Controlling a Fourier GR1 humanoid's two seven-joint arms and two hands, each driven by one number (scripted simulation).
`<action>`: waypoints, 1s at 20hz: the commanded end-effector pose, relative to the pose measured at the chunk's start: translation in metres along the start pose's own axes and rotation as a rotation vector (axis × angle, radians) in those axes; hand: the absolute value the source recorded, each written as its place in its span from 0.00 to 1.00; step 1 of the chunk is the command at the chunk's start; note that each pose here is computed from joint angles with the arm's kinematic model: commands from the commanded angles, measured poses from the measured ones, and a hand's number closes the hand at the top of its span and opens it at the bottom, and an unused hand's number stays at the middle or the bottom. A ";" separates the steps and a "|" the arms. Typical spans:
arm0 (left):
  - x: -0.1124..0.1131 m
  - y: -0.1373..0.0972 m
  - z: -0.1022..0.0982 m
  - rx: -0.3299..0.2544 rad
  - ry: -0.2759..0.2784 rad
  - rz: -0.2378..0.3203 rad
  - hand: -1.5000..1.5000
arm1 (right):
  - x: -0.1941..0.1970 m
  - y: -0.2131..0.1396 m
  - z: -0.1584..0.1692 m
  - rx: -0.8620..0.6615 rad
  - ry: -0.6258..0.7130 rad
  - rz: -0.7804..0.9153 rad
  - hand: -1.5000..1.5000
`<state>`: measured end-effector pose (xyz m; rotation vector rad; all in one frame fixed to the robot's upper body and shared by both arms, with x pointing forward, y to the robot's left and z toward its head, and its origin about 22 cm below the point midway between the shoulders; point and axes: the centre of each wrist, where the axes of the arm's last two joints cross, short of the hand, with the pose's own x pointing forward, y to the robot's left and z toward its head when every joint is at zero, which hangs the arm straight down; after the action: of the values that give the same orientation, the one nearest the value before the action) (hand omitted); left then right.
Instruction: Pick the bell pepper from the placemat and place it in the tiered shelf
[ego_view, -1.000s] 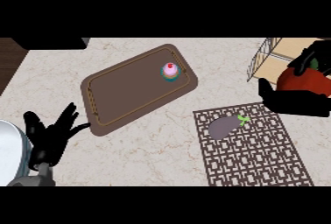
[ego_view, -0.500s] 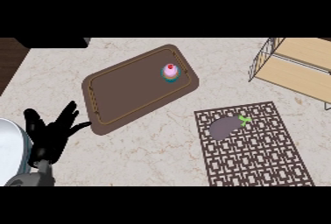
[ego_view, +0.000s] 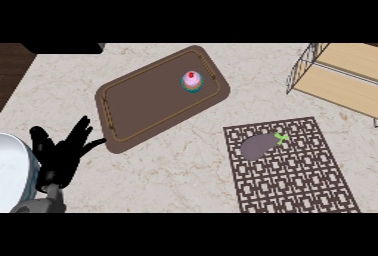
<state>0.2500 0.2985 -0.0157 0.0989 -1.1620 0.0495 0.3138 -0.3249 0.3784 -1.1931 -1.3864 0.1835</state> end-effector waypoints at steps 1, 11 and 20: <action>-0.014 -0.017 -0.003 -0.026 0.036 0.003 0.50 | -0.013 -0.005 -0.032 0.050 0.028 0.028 1.00; -0.024 0.005 -0.007 -0.008 0.049 -0.003 0.50 | -0.046 0.001 -0.069 0.087 -0.017 0.113 1.00; -0.008 -0.028 0.004 -0.029 0.029 0.002 0.50 | -0.048 0.042 -0.094 0.059 -0.009 0.147 1.00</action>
<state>0.2511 0.2939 -0.0160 0.0942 -1.1599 0.0362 0.3854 -0.3971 0.3486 -1.2166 -1.2994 0.3175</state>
